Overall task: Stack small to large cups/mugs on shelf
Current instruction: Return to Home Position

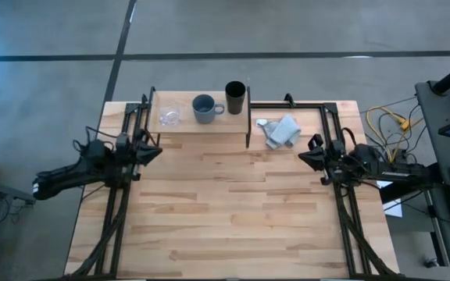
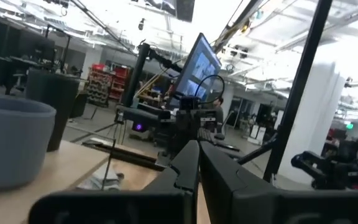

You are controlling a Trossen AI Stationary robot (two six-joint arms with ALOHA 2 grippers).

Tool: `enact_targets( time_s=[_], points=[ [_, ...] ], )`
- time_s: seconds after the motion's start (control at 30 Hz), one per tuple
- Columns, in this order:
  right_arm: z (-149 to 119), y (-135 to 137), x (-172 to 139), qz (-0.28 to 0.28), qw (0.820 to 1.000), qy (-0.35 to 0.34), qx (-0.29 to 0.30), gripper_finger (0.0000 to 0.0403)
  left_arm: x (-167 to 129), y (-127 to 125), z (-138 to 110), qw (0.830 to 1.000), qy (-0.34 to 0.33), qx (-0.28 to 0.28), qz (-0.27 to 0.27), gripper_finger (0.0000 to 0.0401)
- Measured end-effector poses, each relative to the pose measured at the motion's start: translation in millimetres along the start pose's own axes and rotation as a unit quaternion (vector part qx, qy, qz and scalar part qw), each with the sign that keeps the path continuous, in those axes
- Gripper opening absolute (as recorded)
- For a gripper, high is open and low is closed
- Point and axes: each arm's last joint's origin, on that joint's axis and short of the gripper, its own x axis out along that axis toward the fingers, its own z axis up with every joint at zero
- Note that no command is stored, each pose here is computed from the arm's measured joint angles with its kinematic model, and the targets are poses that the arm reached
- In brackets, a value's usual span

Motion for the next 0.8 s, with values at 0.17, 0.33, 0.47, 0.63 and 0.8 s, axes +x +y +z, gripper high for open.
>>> enact_targets(
  time_s=[0.17, 0.33, 0.47, 0.63, 0.8],
  points=[
    [0, 0, 0, -0.002, 1.0, 0.0, 0.002, 0.0013, 1, 5, -16, 1.0, -0.02, -0.009, -0.007, 0.0],
    [-1, 0, 0, -0.003, 1.0, 0.004, 0.002, 0.0013, 1, 8, -24, 0.999, -0.029, -0.02, -0.01, 0.0],
    [-1, 0, 0, -0.003, 1.0, 0.003, 0.006, 0.0013, 2, 9, -28, 0.999, -0.007, -0.031, -0.003, 0.0],
    [-1, 0, 0, -0.003, 1.0, 0.004, 0.006, 0.0013, 3, 11, -35, 0.999, 0.025, -0.042, 0.009, 0.0],
    [-1, 0, 0, -0.003, 1.0, 0.004, 0.006, 0.0013, 4, 12, -36, 0.998, 0.034, -0.043, 0.012, 0.0]
  ],
)
